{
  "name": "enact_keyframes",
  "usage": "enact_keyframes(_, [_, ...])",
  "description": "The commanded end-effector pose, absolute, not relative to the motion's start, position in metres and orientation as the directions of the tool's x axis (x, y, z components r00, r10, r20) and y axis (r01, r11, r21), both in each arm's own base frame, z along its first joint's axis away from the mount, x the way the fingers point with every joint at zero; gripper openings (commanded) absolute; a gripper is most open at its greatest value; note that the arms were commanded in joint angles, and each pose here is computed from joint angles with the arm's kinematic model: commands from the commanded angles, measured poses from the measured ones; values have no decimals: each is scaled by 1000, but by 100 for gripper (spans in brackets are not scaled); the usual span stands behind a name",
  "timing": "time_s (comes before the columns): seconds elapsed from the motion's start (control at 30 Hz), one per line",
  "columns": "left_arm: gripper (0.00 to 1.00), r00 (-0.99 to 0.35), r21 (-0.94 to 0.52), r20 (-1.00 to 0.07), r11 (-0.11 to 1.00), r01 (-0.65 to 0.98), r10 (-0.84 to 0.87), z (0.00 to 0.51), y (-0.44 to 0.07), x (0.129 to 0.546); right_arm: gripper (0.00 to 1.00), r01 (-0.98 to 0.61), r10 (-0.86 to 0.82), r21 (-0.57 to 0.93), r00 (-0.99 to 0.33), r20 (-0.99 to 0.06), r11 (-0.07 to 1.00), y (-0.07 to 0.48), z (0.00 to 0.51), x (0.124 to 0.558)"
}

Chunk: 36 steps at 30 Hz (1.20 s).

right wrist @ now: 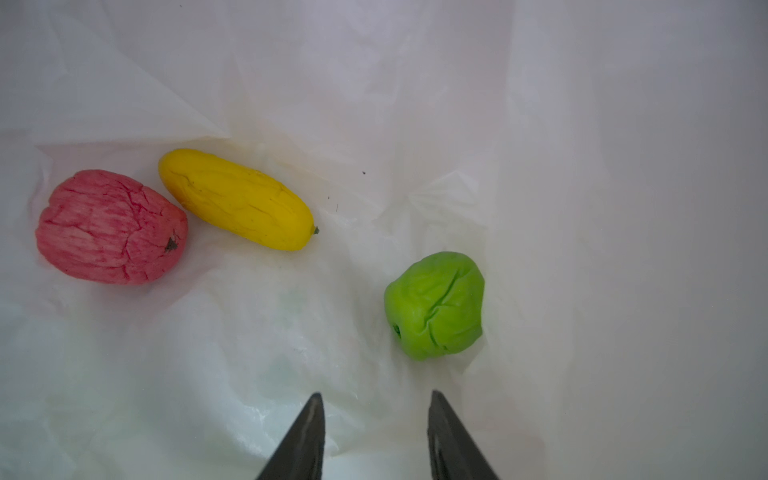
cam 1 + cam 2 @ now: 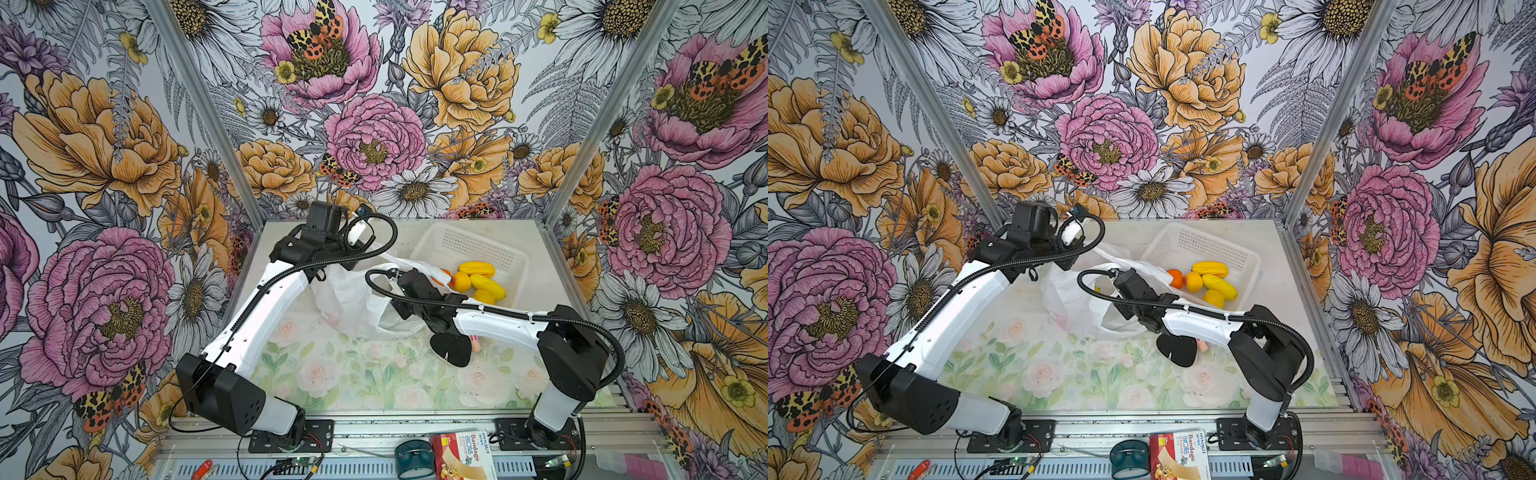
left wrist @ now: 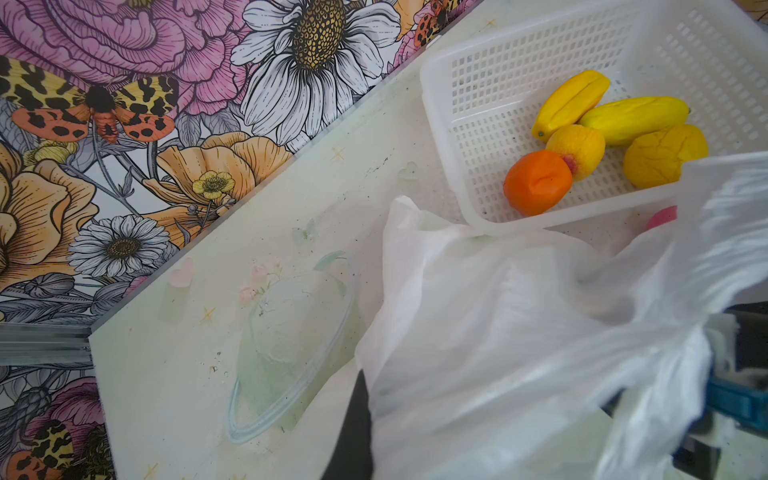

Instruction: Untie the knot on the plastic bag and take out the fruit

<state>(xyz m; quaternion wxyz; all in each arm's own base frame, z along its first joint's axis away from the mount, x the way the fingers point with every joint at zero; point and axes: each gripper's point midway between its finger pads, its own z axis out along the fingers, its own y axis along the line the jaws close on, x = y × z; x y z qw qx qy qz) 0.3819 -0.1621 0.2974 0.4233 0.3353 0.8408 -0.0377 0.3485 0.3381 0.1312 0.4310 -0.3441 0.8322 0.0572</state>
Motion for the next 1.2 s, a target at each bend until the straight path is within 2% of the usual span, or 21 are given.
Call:
enact_keyframes(0.0, [0,-391,206,-773,779,592,500,313,-165,382,54,-582,-511,-217,-407,-757,784,338,124,362])
enact_keyframes(0.1, [0,-391,207,-771,779,593,502,312,-166,382,68,-545,-504,-228,-433,-748,807,338,115,372])
enact_keyframes(0.27, [0,-392,207,-770,778,593,503,312,-166,382,85,-484,-489,-247,-475,-732,840,337,99,386])
enact_keyframes(0.37, [0,-394,206,-769,779,592,503,311,-166,383,89,-445,-477,-256,-506,-719,858,332,88,395])
enact_keyframes(0.57, [0,-393,208,-768,778,593,505,311,-165,383,89,-426,-462,-242,-554,-692,872,330,63,407])
enact_keyframes(0.67, [0,-394,208,-768,778,593,505,310,-165,383,85,-426,-466,-242,-569,-677,872,331,53,410])
enact_keyframes(1.03, [0,-394,205,-769,778,593,503,311,-166,383,50,-452,-443,-194,-551,-707,871,334,77,401])
enact_keyframes(1.17, [0,-394,206,-769,779,592,503,311,-165,383,44,-479,-416,-143,-532,-738,866,337,96,391])
